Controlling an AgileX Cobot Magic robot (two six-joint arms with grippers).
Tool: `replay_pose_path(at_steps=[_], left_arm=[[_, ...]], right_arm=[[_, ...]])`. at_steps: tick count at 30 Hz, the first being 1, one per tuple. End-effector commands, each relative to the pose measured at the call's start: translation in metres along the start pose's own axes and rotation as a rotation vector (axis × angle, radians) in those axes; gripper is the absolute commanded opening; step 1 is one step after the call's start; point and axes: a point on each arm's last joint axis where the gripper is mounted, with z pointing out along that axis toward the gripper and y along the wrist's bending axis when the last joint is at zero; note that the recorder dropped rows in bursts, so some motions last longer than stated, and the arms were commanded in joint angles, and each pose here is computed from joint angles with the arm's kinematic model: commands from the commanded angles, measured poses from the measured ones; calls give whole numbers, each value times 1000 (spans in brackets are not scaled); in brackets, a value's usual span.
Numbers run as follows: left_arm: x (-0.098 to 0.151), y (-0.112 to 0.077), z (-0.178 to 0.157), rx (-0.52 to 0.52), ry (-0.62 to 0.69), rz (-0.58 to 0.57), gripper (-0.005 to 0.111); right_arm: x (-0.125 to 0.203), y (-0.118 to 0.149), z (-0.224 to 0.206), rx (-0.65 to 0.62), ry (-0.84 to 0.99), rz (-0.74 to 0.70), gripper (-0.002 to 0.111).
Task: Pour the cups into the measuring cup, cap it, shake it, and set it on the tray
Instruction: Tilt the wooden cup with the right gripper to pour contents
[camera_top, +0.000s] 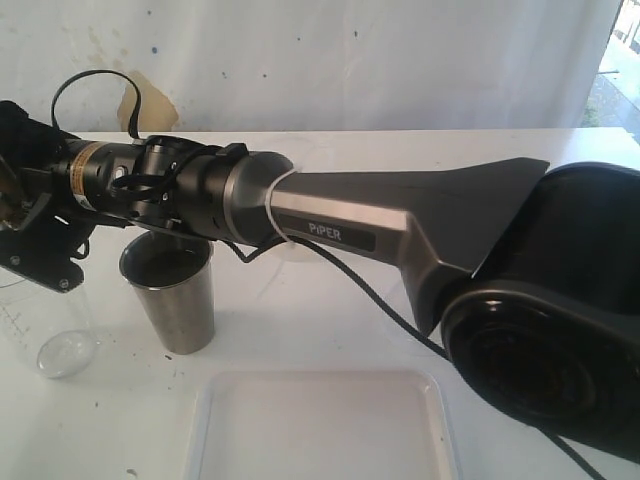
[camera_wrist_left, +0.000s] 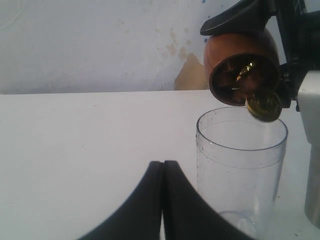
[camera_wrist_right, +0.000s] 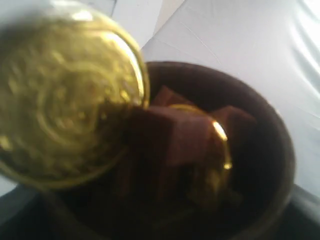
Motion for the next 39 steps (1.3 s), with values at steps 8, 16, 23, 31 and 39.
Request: replay_pose_path(at_steps=[8, 16, 23, 31, 39], left_arm=[[0, 0, 0, 2, -14, -11, 0], [0, 0, 0, 2, -14, -11, 0], [0, 0, 0, 2, -14, -11, 0], [0, 0, 0, 2, -14, -11, 0], [0, 0, 0, 2, -14, -11, 0]], right_arm=[[0, -9, -1, 33, -2, -14, 0], [0, -9, -1, 31, 0, -84, 0], [-1, -10, -1, 34, -2, -91, 0], [-3, -10, -1, 33, -3, -223, 0], [-3, -10, -1, 34, -3, -281, 0]])
